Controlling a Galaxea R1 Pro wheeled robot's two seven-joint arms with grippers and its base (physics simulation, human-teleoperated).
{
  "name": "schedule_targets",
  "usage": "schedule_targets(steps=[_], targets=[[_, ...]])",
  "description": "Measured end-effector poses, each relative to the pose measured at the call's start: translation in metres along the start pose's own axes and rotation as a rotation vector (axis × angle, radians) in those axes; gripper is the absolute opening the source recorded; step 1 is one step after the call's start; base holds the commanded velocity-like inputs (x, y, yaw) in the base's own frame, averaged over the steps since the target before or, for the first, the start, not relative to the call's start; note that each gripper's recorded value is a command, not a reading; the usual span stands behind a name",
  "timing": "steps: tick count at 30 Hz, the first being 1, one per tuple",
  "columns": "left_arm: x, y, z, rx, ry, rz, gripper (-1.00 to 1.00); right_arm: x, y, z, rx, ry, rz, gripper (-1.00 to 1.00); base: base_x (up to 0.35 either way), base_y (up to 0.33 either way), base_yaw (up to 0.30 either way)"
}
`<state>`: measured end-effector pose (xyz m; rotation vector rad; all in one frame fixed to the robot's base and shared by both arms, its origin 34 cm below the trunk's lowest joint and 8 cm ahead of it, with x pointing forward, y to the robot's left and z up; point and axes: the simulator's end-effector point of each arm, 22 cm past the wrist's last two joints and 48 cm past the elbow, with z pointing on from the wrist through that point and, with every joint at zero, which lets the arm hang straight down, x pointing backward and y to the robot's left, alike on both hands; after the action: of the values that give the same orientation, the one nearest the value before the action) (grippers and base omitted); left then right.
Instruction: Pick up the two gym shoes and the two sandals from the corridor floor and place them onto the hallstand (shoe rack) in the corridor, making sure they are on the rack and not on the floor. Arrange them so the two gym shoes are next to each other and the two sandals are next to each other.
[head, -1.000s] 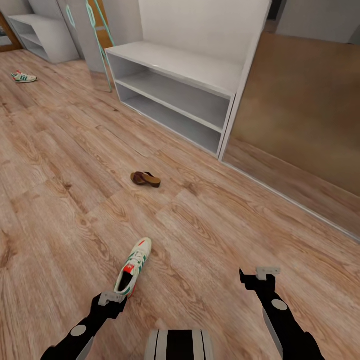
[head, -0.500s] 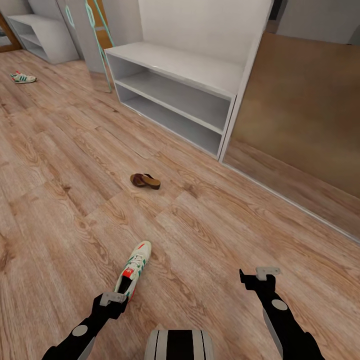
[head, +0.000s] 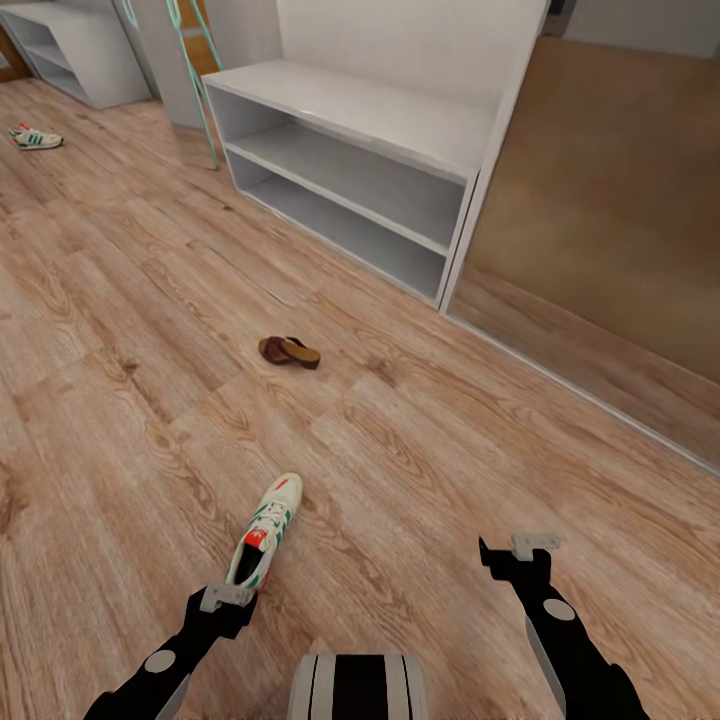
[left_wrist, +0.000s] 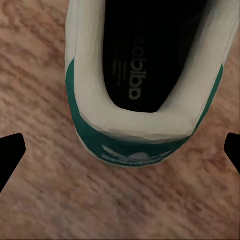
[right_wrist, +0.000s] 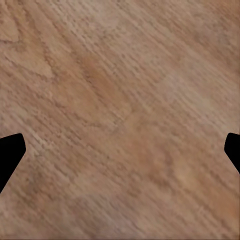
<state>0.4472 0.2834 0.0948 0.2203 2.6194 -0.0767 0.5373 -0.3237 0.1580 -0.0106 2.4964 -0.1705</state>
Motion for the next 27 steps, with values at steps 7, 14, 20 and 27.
schedule_targets(steps=[7, 14, 20, 27], targets=[[0.0029, -0.0002, 0.0006, 0.0, 0.005, -0.001, 1.0, 0.003, 0.0005, 0.0008, -0.001, 0.005, -0.001, 1.0, 0.0, 0.0, 0.0], [0.0055, -0.0005, 0.0012, 0.001, 0.01, -0.002, 1.0, 0.0056, 0.001, 0.0016, -0.002, 0.01, -0.002, 1.0, 0.0, 0.0, 0.0], [0.0098, -0.0012, 0.0024, 0.003, 0.017, -0.002, 1.0, 0.0102, 0.0014, 0.003, -0.002, 0.018, -0.003, 1.0, 0.0, 0.0, 0.0], [0.0097, -0.0024, 0.0025, 0.005, 0.017, -0.001, 1.0, 0.0102, 0.0014, 0.003, -0.002, 0.018, -0.003, 1.0, 0.0, 0.0, 0.0]])
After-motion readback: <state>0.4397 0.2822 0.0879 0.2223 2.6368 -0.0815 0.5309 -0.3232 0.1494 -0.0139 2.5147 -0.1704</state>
